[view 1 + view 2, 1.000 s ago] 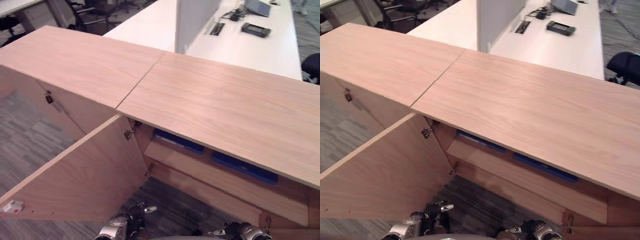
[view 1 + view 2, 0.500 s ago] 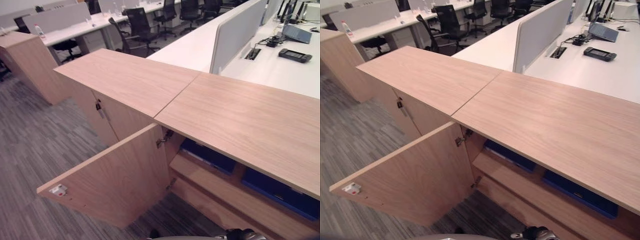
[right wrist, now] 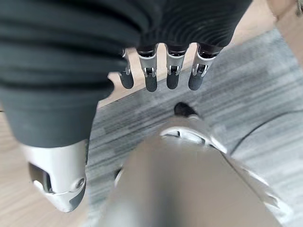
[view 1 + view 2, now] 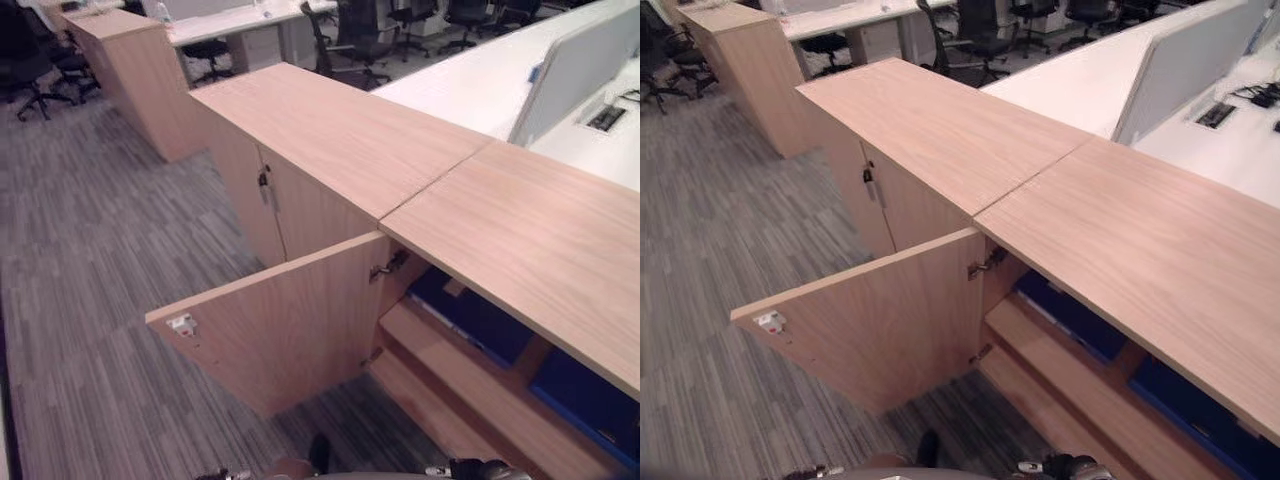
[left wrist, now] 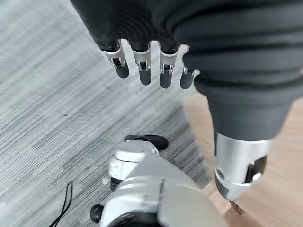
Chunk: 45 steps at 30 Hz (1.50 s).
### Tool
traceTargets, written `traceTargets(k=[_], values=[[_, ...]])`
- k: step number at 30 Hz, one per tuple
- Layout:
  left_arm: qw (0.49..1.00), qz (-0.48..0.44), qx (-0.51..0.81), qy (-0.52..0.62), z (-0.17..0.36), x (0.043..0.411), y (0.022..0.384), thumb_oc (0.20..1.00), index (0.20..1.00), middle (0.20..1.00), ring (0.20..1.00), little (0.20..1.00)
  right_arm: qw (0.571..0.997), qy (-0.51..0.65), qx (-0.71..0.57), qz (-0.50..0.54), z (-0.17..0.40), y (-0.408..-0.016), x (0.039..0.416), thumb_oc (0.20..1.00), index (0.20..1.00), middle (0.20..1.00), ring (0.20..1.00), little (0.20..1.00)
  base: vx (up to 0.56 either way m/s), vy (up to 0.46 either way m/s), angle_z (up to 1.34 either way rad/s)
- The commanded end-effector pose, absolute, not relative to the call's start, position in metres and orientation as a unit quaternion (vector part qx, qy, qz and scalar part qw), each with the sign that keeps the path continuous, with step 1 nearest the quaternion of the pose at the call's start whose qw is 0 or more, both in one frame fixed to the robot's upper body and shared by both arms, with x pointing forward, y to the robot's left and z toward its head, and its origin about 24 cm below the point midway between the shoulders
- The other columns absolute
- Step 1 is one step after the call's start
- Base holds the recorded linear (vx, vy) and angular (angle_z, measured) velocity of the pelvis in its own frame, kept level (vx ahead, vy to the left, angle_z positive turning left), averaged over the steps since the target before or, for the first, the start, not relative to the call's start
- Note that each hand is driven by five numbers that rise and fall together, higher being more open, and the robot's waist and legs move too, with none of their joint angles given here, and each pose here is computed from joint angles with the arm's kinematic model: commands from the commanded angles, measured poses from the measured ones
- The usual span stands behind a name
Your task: Put the empty folder in the office cabinet
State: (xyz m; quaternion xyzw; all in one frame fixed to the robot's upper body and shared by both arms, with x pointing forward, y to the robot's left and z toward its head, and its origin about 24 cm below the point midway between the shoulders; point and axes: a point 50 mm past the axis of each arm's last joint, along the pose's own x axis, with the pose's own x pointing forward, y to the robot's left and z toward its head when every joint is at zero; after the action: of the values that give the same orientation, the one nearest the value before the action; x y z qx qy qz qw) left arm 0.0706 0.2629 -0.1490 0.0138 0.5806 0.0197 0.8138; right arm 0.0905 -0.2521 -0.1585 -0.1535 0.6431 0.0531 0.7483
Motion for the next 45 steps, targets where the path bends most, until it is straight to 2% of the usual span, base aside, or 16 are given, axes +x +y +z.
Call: traceTargets(k=[1,3,6,9,17,27,31,32,35,36,37,38,40,45], values=[[0.860,0.072,0.072,0.500,-0.120,0.120,0.304,1.000,1.000,1.000,1.000,1.000,0.761,0.630,-0.148,0.053,-0.158,-0.247,0.097,1.000,1.000,1.000,1.000,1.000,0.04,-0.091,0.18],[0.869,0.082,0.109,0.476,-0.106,0.139,0.319,1.000,1.000,1.000,1.000,1.000,0.761,0.627,-0.151,0.066,-0.160,-0.241,0.097,1.000,1.000,1.000,1.000,1.000,0.05,-0.099,-0.14],[0.853,0.076,0.242,0.456,-0.080,0.171,0.343,1.000,1.000,1.000,1.000,1.000,0.752,0.632,-0.160,0.093,-0.163,-0.233,0.092,1.000,1.000,1.000,1.000,1.000,0.07,-0.097,-0.12],[0.850,0.109,0.277,0.435,-0.058,0.193,0.362,1.000,1.000,1.000,1.000,1.000,0.743,0.637,-0.170,0.110,-0.165,-0.229,0.087,1.000,1.000,1.000,1.000,1.000,0.09,-0.104,-0.12],[0.831,0.155,0.295,0.444,-0.035,0.210,0.386,1.000,1.000,1.000,1.000,1.000,0.723,0.657,-0.175,0.117,-0.166,-0.234,0.072,1.000,1.000,1.000,1.000,1.000,0.05,-0.031,-0.06],[0.832,0.175,0.316,0.421,-0.008,0.234,0.396,1.000,1.000,1.000,1.000,1.000,0.723,0.660,-0.168,0.116,-0.166,-0.235,0.069,1.000,1.000,1.000,1.000,1.000,0.02,-0.010,-0.10],[0.843,0.169,0.327,0.392,-0.001,0.251,0.386,1.000,1.000,1.000,1.000,1.000,0.728,0.655,-0.167,0.114,-0.166,-0.234,0.070,1.000,1.000,1.000,1.000,1.000,-0.01,-0.004,-0.08],[0.868,0.145,0.336,0.336,0.006,0.276,0.362,1.000,1.000,1.000,1.000,1.000,0.731,0.654,-0.163,0.107,-0.167,-0.233,0.070,1.000,1.000,1.000,1.000,1.000,0.00,0.000,0.00],[0.881,0.130,0.339,0.304,0.011,0.287,0.350,1.000,1.000,1.000,1.000,1.000,0.733,0.653,-0.159,0.103,-0.167,-0.232,0.070,1.000,1.000,1.000,1.000,1.000,-0.01,0.001,0.04],[0.896,0.081,0.353,0.258,0.014,0.298,0.323,1.000,1.000,1.000,1.000,1.000,0.738,0.649,-0.155,0.096,-0.167,-0.231,0.071,1.000,1.000,1.000,1.000,1.000,-0.03,0.014,0.05],[0.904,0.034,0.353,0.237,0.009,0.299,0.303,1.000,1.000,1.000,1.000,1.000,0.740,0.649,-0.152,0.092,-0.167,-0.232,0.071,1.000,1.000,1.000,1.000,1.000,-0.03,0.014,0.04],[0.904,0.034,0.353,0.237,0.009,0.299,0.303,1.000,1.000,1.000,1.000,1.000,0.740,0.649,-0.153,0.092,-0.167,-0.232,0.071,1.000,1.000,1.000,1.000,1.000,-0.02,0.014,0.11],[0.913,-0.040,0.343,0.219,0.002,0.296,0.274,1.000,1.000,1.000,1.000,1.000,0.743,0.646,-0.151,0.090,-0.167,-0.232,0.074,1.000,1.000,1.000,1.000,1.000,-0.01,0.016,0.16],[0.932,-0.160,0.261,0.193,-0.018,0.263,0.222,1.000,1.000,1.000,1.000,1.000,0.750,0.640,-0.143,0.087,-0.166,-0.230,0.079,1.000,1.000,1.000,1.000,1.000,0.00,0.009,0.02]])
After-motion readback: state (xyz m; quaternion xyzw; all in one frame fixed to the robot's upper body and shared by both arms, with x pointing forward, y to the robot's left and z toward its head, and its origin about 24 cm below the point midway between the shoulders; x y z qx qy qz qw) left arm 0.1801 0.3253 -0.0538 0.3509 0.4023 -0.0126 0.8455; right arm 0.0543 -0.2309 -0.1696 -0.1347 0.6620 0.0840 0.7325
